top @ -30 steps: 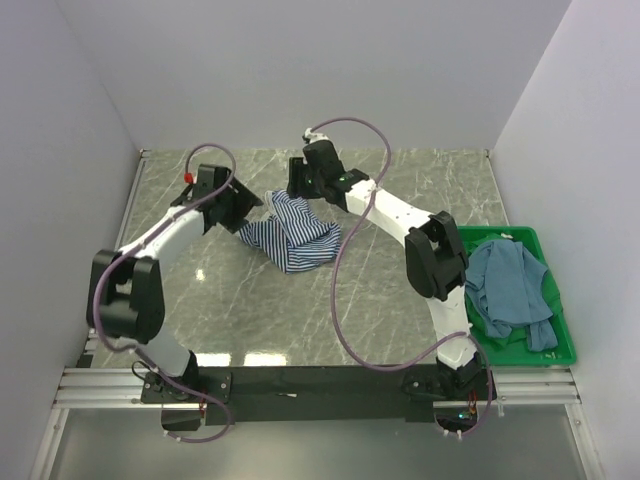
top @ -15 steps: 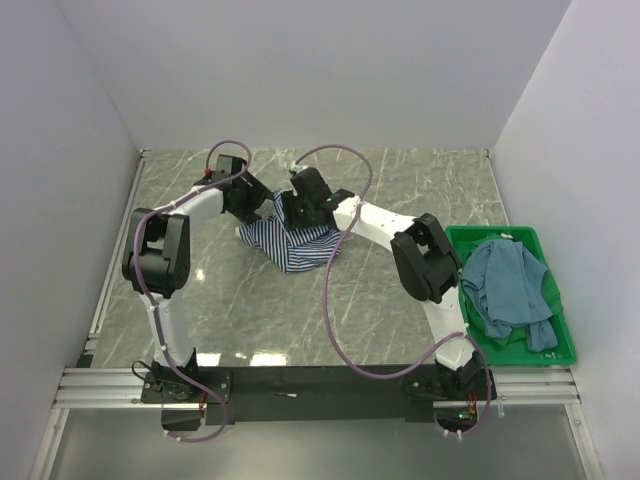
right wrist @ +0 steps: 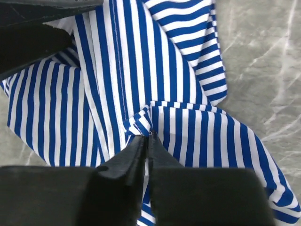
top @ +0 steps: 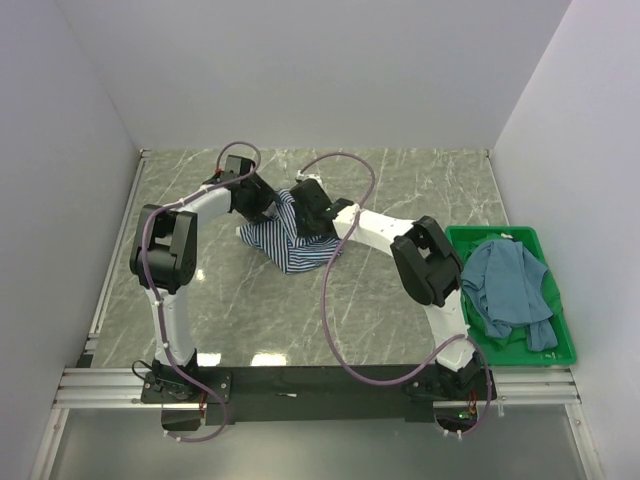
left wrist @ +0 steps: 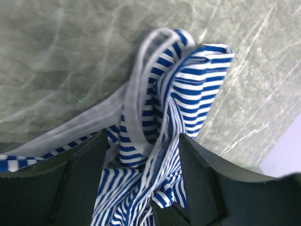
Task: Fold and stack the tank tops
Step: Flatten the tank top out
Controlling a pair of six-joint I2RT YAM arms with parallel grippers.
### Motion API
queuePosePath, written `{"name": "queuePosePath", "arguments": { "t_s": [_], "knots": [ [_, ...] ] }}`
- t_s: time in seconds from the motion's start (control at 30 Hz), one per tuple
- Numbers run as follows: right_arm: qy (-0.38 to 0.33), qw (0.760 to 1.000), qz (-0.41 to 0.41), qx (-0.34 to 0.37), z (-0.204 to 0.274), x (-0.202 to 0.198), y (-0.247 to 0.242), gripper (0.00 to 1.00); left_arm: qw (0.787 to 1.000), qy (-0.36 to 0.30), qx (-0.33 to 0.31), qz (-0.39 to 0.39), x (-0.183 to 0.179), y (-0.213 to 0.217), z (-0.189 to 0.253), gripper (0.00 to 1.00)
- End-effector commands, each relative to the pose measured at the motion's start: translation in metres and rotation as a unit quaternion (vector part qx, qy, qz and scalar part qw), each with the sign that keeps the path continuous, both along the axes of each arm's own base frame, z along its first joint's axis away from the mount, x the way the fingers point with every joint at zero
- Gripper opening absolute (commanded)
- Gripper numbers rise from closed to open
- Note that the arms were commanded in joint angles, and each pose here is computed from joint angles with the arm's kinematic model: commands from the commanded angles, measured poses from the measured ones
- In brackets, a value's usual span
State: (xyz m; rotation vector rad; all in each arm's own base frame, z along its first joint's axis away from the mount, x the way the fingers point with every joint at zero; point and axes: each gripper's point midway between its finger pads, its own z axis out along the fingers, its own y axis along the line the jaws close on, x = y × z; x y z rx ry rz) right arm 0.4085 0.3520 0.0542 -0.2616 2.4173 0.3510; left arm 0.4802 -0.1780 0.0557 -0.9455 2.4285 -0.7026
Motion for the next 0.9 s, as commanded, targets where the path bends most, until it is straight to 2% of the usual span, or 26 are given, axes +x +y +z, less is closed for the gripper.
{"name": "queuePosePath", "arguments": {
  "t_s": [0.0,0.03,0.1,0.23,0.87],
  "knots": [
    [-0.052,0.997,-0.045,0.025,0.043,0.013,-0.012,0.05,0.999,-0.039,0.003,-0.014,0.017,-0.007,0.022,0.67],
    [-0.063,0.996,-0.053,0.031,0.052,0.014,-0.015,0.00,0.999,-0.041,0.006,-0.014,0.019,-0.007,0.023,0.67],
    [-0.067,0.995,-0.067,0.036,0.053,0.011,-0.023,0.00,0.999,-0.040,0.010,-0.014,0.022,-0.007,0.024,0.67],
    [-0.099,0.989,-0.092,0.065,0.086,0.008,-0.036,0.00,0.999,-0.034,0.015,-0.017,0.025,-0.008,0.018,0.67],
    [-0.142,0.976,-0.142,0.086,0.142,-0.003,-0.082,0.00,0.999,-0.040,0.014,-0.025,0.044,-0.017,0.015,0.51]
  ]
}}
